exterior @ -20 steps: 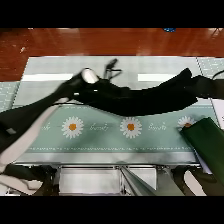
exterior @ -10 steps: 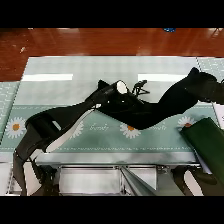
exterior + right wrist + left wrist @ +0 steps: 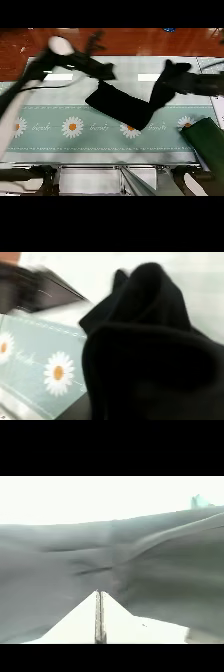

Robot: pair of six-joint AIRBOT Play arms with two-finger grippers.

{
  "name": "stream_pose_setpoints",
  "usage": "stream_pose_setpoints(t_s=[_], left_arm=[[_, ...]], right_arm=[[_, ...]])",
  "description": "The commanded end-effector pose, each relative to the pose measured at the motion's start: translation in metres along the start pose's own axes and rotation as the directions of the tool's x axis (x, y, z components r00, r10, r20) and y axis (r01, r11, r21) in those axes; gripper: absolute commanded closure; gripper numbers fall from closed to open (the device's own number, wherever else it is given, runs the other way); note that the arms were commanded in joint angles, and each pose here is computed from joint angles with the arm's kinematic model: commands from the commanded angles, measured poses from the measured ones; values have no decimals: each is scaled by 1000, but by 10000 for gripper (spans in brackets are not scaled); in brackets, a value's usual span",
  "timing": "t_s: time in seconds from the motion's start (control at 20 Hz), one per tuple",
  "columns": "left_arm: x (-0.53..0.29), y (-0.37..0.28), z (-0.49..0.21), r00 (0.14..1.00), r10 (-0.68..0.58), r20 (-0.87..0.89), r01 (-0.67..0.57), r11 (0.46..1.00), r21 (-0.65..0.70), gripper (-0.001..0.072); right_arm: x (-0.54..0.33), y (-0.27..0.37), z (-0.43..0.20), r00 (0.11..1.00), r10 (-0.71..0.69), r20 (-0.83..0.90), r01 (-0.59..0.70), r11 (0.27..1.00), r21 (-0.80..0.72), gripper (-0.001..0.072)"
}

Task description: Fold the shirts.

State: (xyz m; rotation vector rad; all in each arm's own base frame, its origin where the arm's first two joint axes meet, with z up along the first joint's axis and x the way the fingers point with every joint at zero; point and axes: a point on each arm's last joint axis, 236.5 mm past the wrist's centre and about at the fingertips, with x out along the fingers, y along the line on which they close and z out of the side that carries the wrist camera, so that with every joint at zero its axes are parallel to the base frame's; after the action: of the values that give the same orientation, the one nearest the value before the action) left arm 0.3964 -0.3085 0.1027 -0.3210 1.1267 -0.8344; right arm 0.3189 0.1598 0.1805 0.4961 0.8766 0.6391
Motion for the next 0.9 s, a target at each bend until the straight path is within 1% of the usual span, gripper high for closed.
stream_pose_setpoints(t_s=[0.0,0.1,0.2,0.4,0.5,0.55,0.6,0.65,0.7,0.85], left_arm=[[-109,50,-21,966,203,161,-199,979,-39,683],[-144,66,-54,939,260,226,-241,965,-107,683],[-156,69,-93,927,281,248,-250,956,-151,683],[-141,73,-158,933,281,224,-228,945,-235,683],[-129,83,-177,936,288,204,-224,931,-288,683],[-123,88,-182,939,285,193,-218,925,-311,683],[-117,94,-185,939,287,191,-215,920,-328,683],[-113,98,-185,937,286,200,-205,915,-346,682],[-109,103,-184,934,288,210,-199,910,-364,683],[-105,112,-176,926,295,237,-186,900,-395,683]], right_arm=[[76,16,13,997,59,-53,-61,998,-18,687],[122,19,16,990,77,-120,-80,997,-22,687],[169,18,15,978,88,-189,-94,995,-20,687],[250,3,4,954,97,-283,-94,995,22,686],[279,8,-11,934,148,-324,-126,988,88,686],[291,10,-20,926,159,-341,-133,986,99,671],[301,11,-29,919,160,-360,-132,986,102,531],[307,12,-38,911,162,-380,-131,986,106,349],[308,14,-45,902,163,-400,-133,986,102,295],[281,20,-48,867,188,-462,-157,982,105,296]])
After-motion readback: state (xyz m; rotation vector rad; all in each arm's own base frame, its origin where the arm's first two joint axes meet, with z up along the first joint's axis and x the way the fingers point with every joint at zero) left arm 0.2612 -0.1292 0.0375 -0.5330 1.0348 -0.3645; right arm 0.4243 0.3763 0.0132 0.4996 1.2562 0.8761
